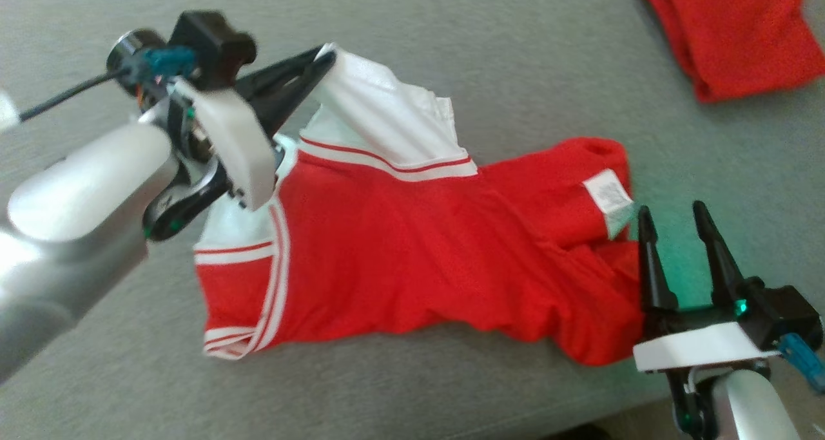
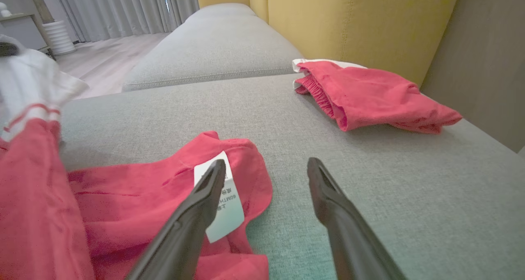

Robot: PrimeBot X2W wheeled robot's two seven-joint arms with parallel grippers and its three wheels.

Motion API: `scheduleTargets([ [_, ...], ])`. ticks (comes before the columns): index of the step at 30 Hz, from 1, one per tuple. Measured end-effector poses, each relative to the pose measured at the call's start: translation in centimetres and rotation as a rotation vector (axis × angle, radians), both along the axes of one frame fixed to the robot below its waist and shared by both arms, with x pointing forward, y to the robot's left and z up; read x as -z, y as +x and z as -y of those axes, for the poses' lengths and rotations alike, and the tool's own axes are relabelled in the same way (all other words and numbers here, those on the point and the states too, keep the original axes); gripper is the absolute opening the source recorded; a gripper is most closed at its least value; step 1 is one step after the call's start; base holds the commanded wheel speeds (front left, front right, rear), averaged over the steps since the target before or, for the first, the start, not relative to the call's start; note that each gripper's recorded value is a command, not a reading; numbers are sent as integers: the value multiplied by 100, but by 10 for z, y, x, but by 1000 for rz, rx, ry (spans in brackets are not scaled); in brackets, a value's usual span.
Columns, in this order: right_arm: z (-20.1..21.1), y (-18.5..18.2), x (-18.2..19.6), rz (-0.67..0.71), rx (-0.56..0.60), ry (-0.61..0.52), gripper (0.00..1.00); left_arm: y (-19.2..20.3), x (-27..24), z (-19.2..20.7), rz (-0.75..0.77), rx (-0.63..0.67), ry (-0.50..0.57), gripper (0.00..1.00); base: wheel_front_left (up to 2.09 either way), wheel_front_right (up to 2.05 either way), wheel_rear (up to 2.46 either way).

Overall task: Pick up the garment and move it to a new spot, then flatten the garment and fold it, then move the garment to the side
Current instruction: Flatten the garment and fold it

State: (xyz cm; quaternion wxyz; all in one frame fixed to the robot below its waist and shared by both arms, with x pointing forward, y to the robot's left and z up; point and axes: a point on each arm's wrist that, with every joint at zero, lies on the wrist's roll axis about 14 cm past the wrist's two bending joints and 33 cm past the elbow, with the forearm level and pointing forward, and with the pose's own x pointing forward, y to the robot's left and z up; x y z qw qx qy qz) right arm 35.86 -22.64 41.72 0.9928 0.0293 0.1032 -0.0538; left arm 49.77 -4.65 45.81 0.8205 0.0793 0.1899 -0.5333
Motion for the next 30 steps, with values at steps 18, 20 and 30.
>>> scheduleTargets([
  [18, -9, 52, 47, -310, -165, -45, 100, -41, -20, -88, -24, -195, -22, 0, 0, 0, 0],
  [20, -11, 50, 54, -349, -172, -41, 100, -41, -20, -91, -22, -203, -21, 0, 0, 0, 0],
  [30, -19, 62, 36, -263, -190, -7, 0, -44, -31, -99, 7, -222, -36, 0, 0, 0, 0],
])
